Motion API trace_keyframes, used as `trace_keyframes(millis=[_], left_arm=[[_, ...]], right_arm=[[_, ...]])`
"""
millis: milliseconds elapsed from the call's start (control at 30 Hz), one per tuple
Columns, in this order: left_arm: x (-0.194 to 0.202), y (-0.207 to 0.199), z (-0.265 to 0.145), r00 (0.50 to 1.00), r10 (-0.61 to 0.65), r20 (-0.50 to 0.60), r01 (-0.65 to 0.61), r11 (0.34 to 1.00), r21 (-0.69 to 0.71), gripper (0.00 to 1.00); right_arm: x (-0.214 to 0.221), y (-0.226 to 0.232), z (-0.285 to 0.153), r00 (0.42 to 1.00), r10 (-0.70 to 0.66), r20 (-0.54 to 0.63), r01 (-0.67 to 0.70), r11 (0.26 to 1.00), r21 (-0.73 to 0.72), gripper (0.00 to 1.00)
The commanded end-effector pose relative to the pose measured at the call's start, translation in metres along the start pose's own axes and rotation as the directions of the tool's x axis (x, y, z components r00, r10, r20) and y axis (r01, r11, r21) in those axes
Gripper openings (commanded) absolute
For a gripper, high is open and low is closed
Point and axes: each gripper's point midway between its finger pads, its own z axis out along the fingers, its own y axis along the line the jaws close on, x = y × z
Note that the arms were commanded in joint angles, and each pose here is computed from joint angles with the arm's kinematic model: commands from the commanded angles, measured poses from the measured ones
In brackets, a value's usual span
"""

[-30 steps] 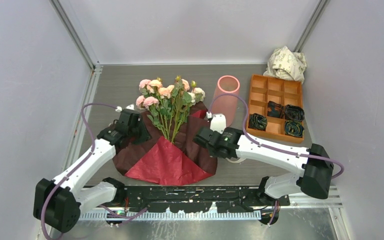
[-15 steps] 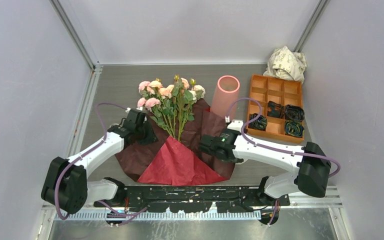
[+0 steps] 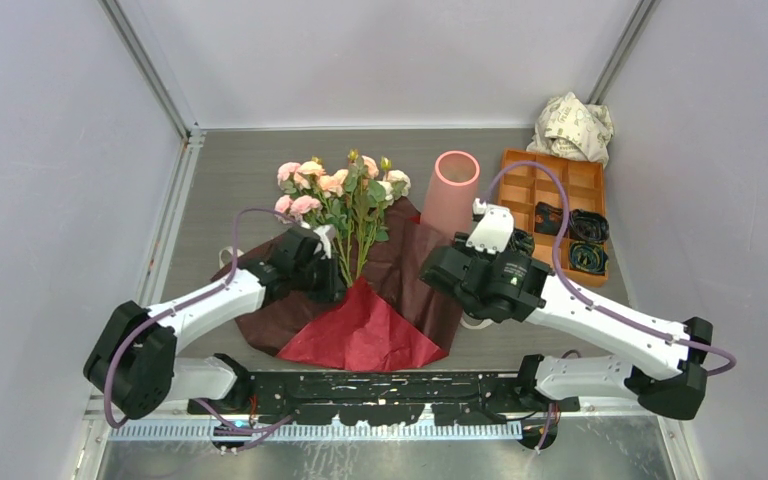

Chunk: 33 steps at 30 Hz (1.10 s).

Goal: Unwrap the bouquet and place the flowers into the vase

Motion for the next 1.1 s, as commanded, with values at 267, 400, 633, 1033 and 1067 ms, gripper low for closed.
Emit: trace_keyframes(millis=[267, 400, 633, 1033, 1067], left_arm=[[0.077, -0.092, -0.051, 0.969, 0.203, -0.139, -0.133, 0.907, 0.399, 0.23], [0.090, -0.109, -0.091, 0.964, 0.249, -0.094, -0.177, 0.864, 0.472, 0.25], [0.108, -0.102, -0.118, 0.973, 0.216, -0.079, -0.143, 0.837, 0.528, 0.31], [0.104, -0.107, -0.123, 0.971, 0.231, -0.058, -0.166, 0.829, 0.534, 0.31], [0.101, -0.109, -0.127, 0.971, 0.235, -0.044, -0.176, 0.826, 0.535, 0.31]], right_arm=[[-0.055, 0.088, 0.029, 1.000, -0.012, 0.011, 0.014, 0.992, -0.122, 0.34], [-0.034, 0.118, 0.053, 0.987, -0.027, -0.157, -0.013, 0.969, -0.247, 0.36], [0.044, 0.172, 0.074, 0.886, -0.222, -0.407, 0.040, 0.911, -0.410, 0.28], [0.177, 0.178, 0.062, 0.678, -0.466, -0.568, 0.139, 0.840, -0.524, 0.19], [0.180, 0.174, 0.053, 0.668, -0.485, -0.564, 0.148, 0.830, -0.538, 0.19]])
